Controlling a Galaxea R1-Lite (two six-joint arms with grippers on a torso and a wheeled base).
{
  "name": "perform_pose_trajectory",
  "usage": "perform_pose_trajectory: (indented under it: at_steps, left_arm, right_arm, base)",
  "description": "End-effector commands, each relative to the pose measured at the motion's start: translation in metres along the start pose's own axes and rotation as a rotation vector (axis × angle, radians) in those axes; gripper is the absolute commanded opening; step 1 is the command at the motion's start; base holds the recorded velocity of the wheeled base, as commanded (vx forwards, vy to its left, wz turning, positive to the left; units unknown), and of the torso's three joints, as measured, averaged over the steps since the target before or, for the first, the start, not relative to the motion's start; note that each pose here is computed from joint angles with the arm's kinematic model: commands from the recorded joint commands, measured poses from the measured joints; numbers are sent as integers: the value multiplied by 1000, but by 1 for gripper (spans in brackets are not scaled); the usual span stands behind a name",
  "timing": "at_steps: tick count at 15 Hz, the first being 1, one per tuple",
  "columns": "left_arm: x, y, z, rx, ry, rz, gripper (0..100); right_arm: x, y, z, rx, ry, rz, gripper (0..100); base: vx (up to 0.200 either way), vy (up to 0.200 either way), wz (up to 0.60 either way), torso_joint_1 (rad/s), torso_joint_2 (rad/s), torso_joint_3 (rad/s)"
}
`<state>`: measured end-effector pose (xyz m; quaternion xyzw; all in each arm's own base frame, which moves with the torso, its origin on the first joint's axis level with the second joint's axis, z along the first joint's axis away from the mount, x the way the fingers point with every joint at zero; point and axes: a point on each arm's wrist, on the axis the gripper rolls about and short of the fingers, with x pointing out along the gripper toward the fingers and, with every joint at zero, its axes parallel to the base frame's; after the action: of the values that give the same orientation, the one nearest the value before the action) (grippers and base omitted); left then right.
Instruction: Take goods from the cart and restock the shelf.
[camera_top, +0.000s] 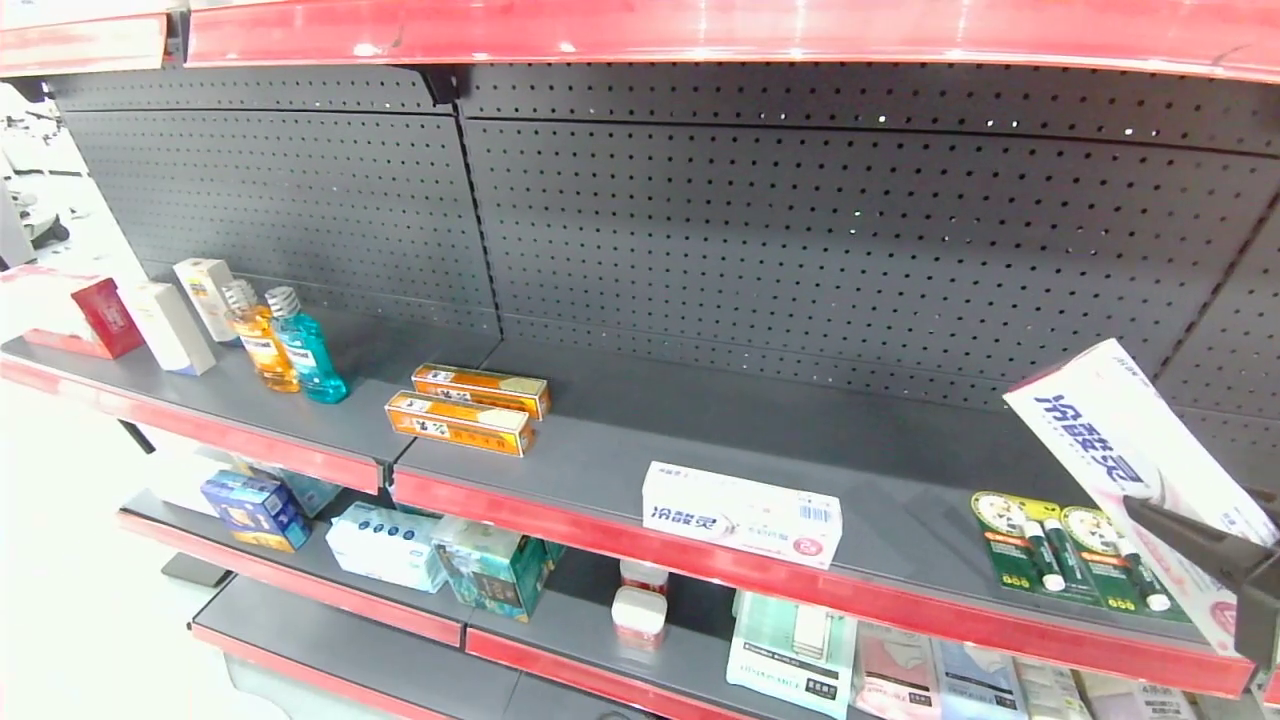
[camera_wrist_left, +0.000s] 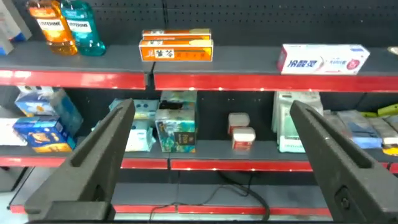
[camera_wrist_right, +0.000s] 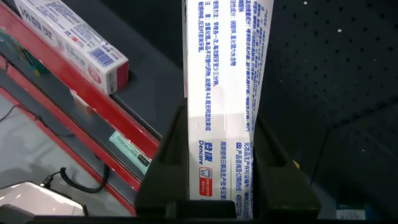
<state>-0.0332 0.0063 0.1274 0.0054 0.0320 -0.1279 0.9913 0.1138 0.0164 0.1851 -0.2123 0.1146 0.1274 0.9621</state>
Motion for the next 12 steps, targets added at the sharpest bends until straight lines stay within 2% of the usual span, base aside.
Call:
perform_pose_trajectory:
  at_steps: [1, 4, 6, 9, 11, 12]
  left_arm:
    - [-1, 0, -5, -1, 4, 14, 100]
    - [4, 3, -19, -16, 54, 117, 100]
    - [11, 4, -37, -30, 117, 176, 100]
    - [14, 4, -36, -37, 138, 168, 100]
    - [15, 3, -36, -101, 137, 225, 100]
    - [16, 2, -35, -160, 138, 308, 100]
  right_arm:
    - [21, 0, 4, 12, 26, 38, 0]
    - [20, 4, 0, 34, 27, 63, 0]
    - [22, 3, 1, 42, 30, 64, 0]
    - [23, 3, 1, 43, 33, 66, 0]
    - [28, 3, 0, 44, 51, 73, 0]
    - [32, 3, 0, 45, 59, 78, 0]
  base:
    - [0, 0, 0, 0, 0, 0]
    - [0, 0, 0, 0, 0, 0]
    - [0, 0, 0, 0, 0, 0]
    - [0, 0, 0, 0, 0, 0]
    - [0, 0, 0, 0, 0, 0]
    - [0, 0, 0, 0, 0, 0]
